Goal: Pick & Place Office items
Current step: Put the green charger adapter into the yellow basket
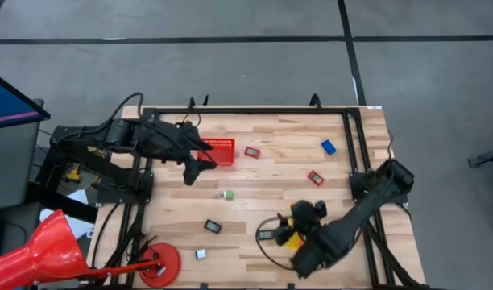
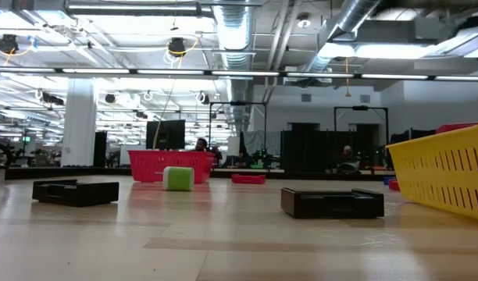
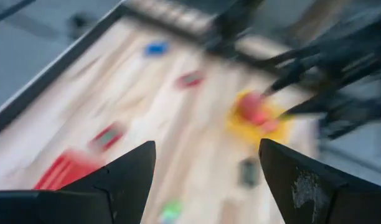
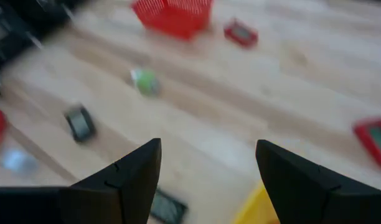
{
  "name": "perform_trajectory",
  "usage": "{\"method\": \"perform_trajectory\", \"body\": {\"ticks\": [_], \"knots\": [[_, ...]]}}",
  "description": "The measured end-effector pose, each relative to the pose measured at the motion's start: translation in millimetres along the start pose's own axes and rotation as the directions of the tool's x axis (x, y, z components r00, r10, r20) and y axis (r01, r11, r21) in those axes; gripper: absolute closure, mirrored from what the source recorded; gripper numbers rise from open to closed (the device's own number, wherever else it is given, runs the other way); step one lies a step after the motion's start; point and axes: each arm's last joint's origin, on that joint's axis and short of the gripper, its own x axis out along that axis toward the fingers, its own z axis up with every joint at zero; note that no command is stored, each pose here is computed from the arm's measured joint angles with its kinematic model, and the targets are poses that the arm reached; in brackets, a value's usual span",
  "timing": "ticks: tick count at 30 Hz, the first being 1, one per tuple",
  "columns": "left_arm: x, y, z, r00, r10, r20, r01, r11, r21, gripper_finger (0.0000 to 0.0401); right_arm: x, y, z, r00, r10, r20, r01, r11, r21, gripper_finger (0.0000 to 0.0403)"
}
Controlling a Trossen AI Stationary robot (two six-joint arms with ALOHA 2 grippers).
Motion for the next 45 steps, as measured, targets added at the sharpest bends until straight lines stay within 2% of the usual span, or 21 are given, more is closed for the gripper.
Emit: {"method": "perform_trajectory", "body": {"ticks": [2,5,10,13,15,20,24,28,33,45], "knots": [[5.6,4.7,-10.6,0.993,0.086,-0.077,-0.086,0.996,0.000,0.0119,-2.2,-1.4,25.7,0.999,0.017,0.027,-0.018,0.999,0.030,0.0147],[24.8,5.4,-38.2,0.971,0.131,-0.199,-0.123,0.991,0.054,0.0119,-8.7,-6.8,61.3,0.996,0.046,0.072,-0.049,0.998,0.028,0.0147],[58.5,-13.3,-95.3,0.946,0.038,-0.323,0.014,0.988,0.156,0.0119,-31.1,-25.0,104.5,0.983,0.118,0.139,-0.117,0.993,-0.020,0.0147],[83.8,-24.3,-127.4,0.930,-0.016,-0.366,0.117,0.959,0.258,0.0119,-43.1,-36.0,119.0,0.971,0.152,0.182,-0.149,0.988,-0.034,0.0147],[98.1,-30.5,-137.5,0.936,-0.049,-0.349,0.161,0.941,0.299,0.0119,-50.9,-41.2,125.2,0.961,0.175,0.215,-0.170,0.985,-0.040,0.0147],[134.6,-20.9,-152.1,0.915,0.036,-0.403,0.126,0.921,0.368,0.0119,-65.2,-42.0,130.0,0.938,0.246,0.246,-0.246,0.969,-0.030,0.0147],[160.2,-14.2,-161.7,0.897,0.058,-0.439,0.134,0.910,0.393,0.0119,-74.1,-39.7,124.7,0.921,0.276,0.276,-0.281,0.959,-0.021,0.0147],[179.3,-8.6,-164.4,0.898,0.072,-0.435,0.125,0.904,0.408,0.0119,-84.0,-40.5,118.4,0.902,0.292,0.319,-0.314,0.949,0.016,0.0147],[197.2,0.8,-166.8,0.894,0.095,-0.438,0.104,0.906,0.410,0.0121,-93.5,-41.5,113.2,0.876,0.303,0.374,-0.341,0.939,0.036,0.0147],[230.9,20.3,-183.2,0.851,0.116,-0.512,0.122,0.905,0.407,0.0166,-94.4,-40.0,113.7,0.873,0.308,0.378,-0.353,0.934,0.053,0.0147]]}}
